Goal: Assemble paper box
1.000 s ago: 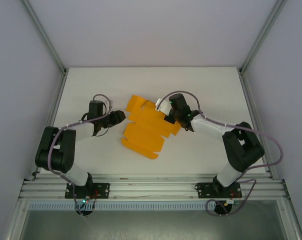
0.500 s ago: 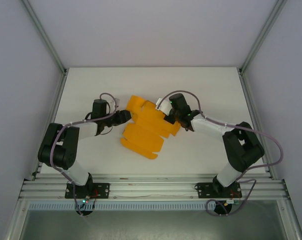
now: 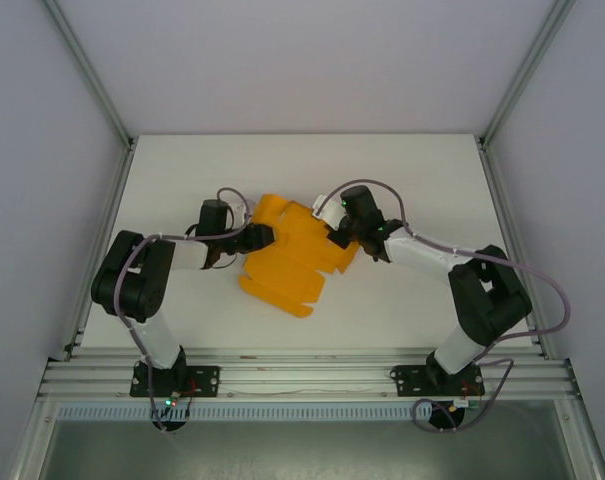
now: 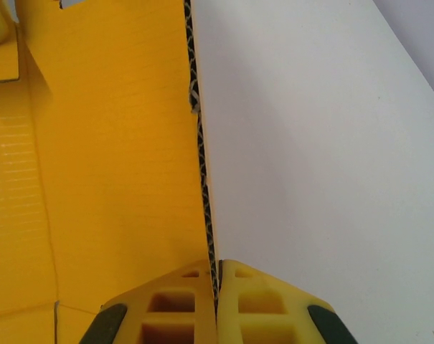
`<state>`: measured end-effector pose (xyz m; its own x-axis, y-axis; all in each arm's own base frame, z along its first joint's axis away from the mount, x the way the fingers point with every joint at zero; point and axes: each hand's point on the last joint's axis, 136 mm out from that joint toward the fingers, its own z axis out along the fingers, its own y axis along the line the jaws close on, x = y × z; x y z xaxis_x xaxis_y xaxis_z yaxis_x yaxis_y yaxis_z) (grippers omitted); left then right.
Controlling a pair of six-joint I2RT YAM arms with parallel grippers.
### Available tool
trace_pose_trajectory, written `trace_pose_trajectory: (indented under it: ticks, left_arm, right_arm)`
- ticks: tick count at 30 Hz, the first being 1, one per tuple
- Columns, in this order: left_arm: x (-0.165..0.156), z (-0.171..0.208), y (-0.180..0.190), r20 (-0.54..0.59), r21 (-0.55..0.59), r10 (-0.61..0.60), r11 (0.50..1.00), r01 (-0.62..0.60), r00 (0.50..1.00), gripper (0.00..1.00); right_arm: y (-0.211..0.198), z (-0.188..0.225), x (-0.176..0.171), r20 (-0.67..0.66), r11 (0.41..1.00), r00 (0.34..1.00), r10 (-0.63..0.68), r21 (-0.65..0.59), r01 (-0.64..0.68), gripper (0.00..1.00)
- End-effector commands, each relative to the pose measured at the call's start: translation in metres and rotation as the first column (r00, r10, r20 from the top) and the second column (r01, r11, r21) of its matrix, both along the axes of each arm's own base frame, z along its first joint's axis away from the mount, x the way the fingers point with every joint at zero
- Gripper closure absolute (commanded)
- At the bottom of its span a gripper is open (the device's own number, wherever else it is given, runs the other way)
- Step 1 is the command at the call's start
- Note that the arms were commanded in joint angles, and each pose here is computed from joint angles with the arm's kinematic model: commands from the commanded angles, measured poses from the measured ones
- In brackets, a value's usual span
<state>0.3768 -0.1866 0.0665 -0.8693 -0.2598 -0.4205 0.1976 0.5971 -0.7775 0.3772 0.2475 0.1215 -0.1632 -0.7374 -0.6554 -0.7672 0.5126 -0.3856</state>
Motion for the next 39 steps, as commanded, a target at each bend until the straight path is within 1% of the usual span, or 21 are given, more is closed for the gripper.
trace_pose_trajectory:
  ticks: [1,2,4,5,9,12,13,15,16,17,20,21,23,24,25,28,30,34,35,38,39]
  left_arm:
    - [0.008,0.012,-0.008,0.056,-0.038,-0.014,0.999,0.016,0.998,0.87]
    - [0.009,0.01,-0.007,0.051,-0.033,-0.008,0.999,0.009,0.999,0.93]
    - [0.011,0.009,-0.007,0.047,-0.03,0.0,1.0,0.001,0.999,0.95]
    - [0.012,0.01,-0.006,0.05,-0.027,0.003,1.0,-0.002,0.999,1.0]
    - [0.016,0.011,-0.004,0.057,-0.018,0.02,1.0,-0.019,0.998,1.0]
    - [0.016,0.011,-0.003,0.043,-0.01,0.026,1.0,-0.025,0.999,1.0]
    - [0.016,0.011,-0.002,0.04,-0.003,0.032,0.999,-0.032,0.999,0.98]
    - [0.014,0.013,-0.001,0.043,0.009,0.034,0.999,-0.034,0.998,0.7]
    - [0.013,0.015,0.001,0.048,0.019,0.038,0.999,-0.039,0.998,0.69]
    - [0.011,0.017,0.003,0.049,0.032,0.04,0.999,-0.041,0.998,0.64]
    - [0.006,0.024,0.012,0.064,0.088,0.061,0.994,-0.067,0.996,0.44]
    - [0.006,0.027,0.017,0.07,0.115,0.076,0.99,-0.084,0.995,0.3]
    - [0.004,0.034,0.027,0.081,0.154,0.101,0.982,-0.113,0.992,0.14]
    - [0.003,0.04,0.03,0.1,0.167,0.104,0.979,-0.12,0.99,0.02]
    - [0.004,0.047,0.034,0.123,0.181,0.108,0.975,-0.129,0.987,0.0]
    - [0.011,0.067,0.055,0.166,0.259,0.169,0.943,-0.208,0.972,0.0]
    - [0.019,0.074,0.077,0.174,0.309,0.248,0.905,-0.292,0.953,0.0]
    - [0.034,0.078,0.116,0.157,0.314,0.412,0.841,-0.441,0.897,0.0]
    - [0.039,0.08,0.122,0.157,0.309,0.431,0.833,-0.459,0.889,0.0]
    - [0.055,0.079,0.132,0.172,0.352,0.447,0.804,-0.479,0.878,0.0]
    - [0.062,0.075,0.13,0.165,0.355,0.437,0.81,-0.467,0.884,0.0]
  right_arm:
    - [0.012,0.035,0.007,0.065,0.996,0.998,0.004,0.09,-0.01,1.0]
    - [0.011,0.036,0.008,0.069,0.996,0.998,0.001,0.089,-0.007,1.0]
    - [0.011,0.035,0.008,0.074,0.997,0.997,0.004,0.082,-0.01,1.0]
    - [0.01,0.035,0.008,0.075,0.997,0.997,0.002,0.079,-0.008,1.0]
    - [0.01,0.036,0.009,0.079,0.998,0.997,0.014,0.059,-0.018,1.0]
    - [0.008,0.036,0.01,0.098,0.999,0.995,0.035,0.017,-0.037,1.0]
    - [0.007,0.037,0.01,0.106,0.999,0.994,0.041,-0.002,-0.041,1.0]
    - [0.002,0.037,0.012,0.122,0.997,0.991,0.053,-0.068,-0.045,1.0]
    - [0.0,0.036,0.012,0.136,0.993,0.989,0.065,-0.11,-0.05,1.0]
    - [-0.003,0.035,0.014,0.155,0.985,0.985,0.076,-0.162,-0.05,1.0]
    - [-0.011,0.031,0.023,0.248,0.944,0.963,0.108,-0.329,-0.021,1.0]
    - [-0.011,0.033,0.026,0.283,0.932,0.952,0.115,-0.362,-0.004,1.0]
    - [-0.01,0.036,0.029,0.326,0.919,0.936,0.136,-0.393,0.003,1.0]
    - [-0.009,0.04,0.032,0.357,0.915,0.924,0.141,-0.403,0.016,1.0]
    - [-0.008,0.045,0.036,0.394,0.915,0.909,0.136,-0.402,0.037,1.0]
    - [-0.005,0.059,0.043,0.482,0.902,0.864,0.146,-0.423,0.084,1.0]
    - [-0.004,0.057,0.044,0.507,0.884,0.844,0.175,-0.459,0.092,1.0]
    - [-0.002,0.046,0.043,0.54,0.849,0.81,0.229,-0.517,0.105,1.0]
    - [-0.002,0.045,0.044,0.558,0.84,0.794,0.241,-0.53,0.117,1.0]
    - [0.0,0.042,0.048,0.627,0.818,0.737,0.252,-0.545,0.184,1.0]
    - [0.001,0.038,0.049,0.636,0.811,0.726,0.261,-0.553,0.193,1.0]
